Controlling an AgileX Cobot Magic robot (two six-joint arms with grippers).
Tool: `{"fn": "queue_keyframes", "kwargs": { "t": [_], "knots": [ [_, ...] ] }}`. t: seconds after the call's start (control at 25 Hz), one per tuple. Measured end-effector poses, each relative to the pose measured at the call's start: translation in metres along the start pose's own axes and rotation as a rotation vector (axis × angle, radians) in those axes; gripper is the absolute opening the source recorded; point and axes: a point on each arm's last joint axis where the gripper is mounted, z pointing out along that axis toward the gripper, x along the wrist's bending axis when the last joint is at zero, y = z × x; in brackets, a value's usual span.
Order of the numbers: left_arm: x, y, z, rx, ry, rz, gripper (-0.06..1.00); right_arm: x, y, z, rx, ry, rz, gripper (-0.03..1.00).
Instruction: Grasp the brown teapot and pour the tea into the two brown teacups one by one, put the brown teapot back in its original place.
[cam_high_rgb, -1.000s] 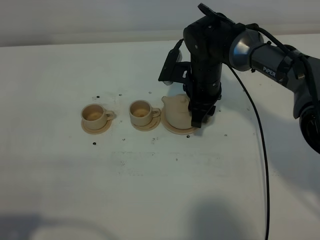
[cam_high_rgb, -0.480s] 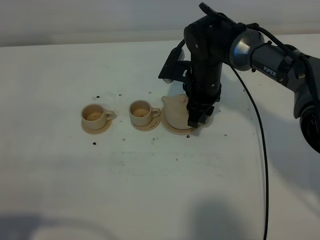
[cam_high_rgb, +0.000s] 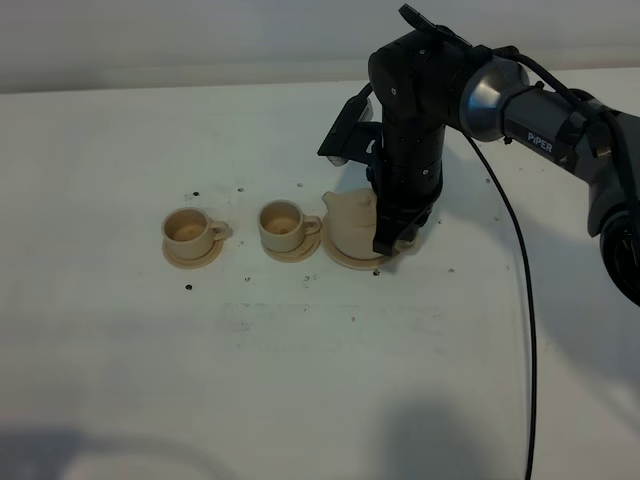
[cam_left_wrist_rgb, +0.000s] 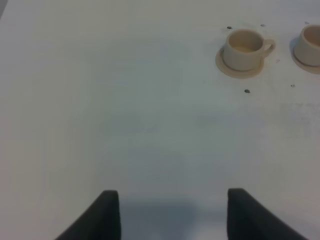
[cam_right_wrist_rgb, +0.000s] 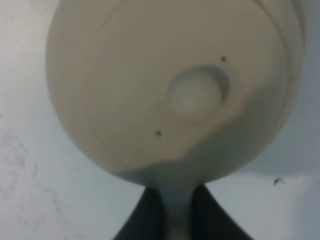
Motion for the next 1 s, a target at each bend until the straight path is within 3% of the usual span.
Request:
{"fn": "queue_keyframes", "kwargs": {
  "t": [0.68,1.0],
  "knots": [
    [0.000,0.000,0.000,0.000,0.000,-0.001,0.47,0.004,0.002,-0.008,-0.052,0.037,0.071,0.12],
    [0.000,0.000,0.000,0.000,0.000,-0.001,0.47,0.003,0.001,-0.018,-0.057,0.004,0.085,0.12]
  ]
}}
